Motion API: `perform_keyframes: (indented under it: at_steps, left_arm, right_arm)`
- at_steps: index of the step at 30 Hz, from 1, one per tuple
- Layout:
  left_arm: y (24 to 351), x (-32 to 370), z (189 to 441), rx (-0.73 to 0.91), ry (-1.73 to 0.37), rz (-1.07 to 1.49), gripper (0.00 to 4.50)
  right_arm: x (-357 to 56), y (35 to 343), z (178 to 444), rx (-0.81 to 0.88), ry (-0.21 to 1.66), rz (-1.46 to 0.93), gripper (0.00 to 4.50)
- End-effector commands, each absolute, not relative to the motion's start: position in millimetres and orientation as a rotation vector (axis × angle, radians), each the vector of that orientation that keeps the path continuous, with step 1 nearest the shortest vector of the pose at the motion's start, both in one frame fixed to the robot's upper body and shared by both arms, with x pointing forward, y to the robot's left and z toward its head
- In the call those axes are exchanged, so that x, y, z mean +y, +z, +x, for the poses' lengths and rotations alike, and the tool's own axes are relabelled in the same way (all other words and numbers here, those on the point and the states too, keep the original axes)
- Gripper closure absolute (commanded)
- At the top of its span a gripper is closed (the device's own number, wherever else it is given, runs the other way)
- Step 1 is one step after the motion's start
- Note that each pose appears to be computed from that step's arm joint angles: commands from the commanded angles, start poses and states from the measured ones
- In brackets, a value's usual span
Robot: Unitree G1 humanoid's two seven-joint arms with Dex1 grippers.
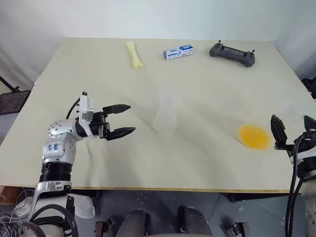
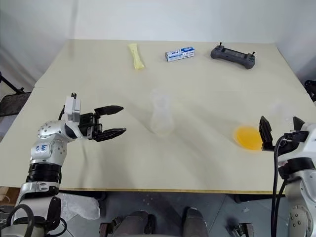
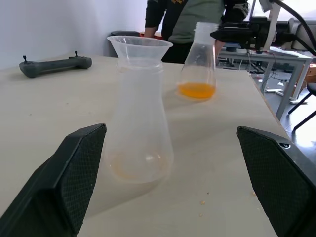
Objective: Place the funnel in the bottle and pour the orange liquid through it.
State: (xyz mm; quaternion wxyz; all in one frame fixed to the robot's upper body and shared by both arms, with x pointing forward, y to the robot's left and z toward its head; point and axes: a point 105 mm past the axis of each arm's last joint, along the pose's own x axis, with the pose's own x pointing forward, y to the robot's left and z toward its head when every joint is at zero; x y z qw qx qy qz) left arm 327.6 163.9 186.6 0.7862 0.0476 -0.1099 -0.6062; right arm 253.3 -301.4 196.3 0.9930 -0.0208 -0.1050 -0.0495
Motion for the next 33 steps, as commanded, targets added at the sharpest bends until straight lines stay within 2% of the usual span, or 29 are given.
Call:
perform_keyframes:
  at_steps: [1,29,33]
  left_arm:
    - [198,163,326,-0.285,-1.302,0.127,0.0]
    - [198,164,322,-0.287,-1.283,0.129,0.0]
    - [198,164,322,-0.288,-1.284,0.129,0.0]
  right_arm:
    - [-306,208,255,-0.241,-0.096,-0.053,0.01]
    - [-319,211,290,-0.275,-0.097,-0.049,0.01]
    - [-319,216,290,-0.313,-0.106,-0.038,0.91]
